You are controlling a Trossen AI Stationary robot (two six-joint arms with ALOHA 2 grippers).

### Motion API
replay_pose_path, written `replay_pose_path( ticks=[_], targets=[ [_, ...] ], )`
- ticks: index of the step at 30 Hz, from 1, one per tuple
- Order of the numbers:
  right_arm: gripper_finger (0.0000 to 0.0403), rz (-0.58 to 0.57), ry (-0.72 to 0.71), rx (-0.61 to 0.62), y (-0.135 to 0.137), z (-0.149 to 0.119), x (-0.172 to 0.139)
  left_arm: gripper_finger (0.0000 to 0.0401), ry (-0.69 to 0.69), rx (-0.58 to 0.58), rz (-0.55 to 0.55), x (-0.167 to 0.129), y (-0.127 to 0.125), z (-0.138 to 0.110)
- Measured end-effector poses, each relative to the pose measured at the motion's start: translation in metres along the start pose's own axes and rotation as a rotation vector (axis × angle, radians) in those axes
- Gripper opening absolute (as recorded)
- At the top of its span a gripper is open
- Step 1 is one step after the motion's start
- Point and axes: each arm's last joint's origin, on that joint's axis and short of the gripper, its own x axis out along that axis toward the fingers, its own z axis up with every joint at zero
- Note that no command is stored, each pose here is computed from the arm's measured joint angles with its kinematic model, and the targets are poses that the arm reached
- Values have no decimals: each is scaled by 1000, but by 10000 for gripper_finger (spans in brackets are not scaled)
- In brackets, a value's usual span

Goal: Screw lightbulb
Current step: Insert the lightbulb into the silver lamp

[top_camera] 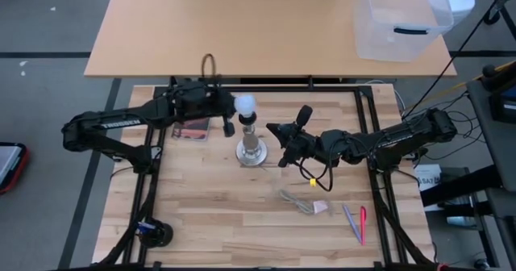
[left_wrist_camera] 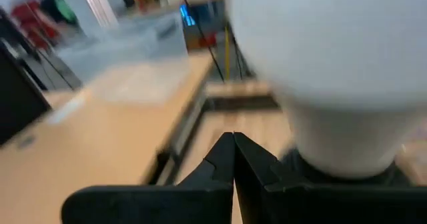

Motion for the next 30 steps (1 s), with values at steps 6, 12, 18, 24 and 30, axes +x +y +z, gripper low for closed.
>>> replay_pose_path(
  ticks=[6,12,18,24,30],
  targets=[
    [3,-50,24,61,-3,0,0,2,-70,24,19,-12,2,11],
    [52,-65,46,164,-8,-7,7,2,-108,16,42,-38,5,21],
    [134,31,49,307,-7,-18,14,2,21,-15,54,-52,4,11],
    [193,147,15,466,-10,-28,22,2,139,-38,0,-42,-6,-7],
    [213,145,-16,490,-15,-28,25,2,71,-9,-33,-41,-17,-9]
  ],
)
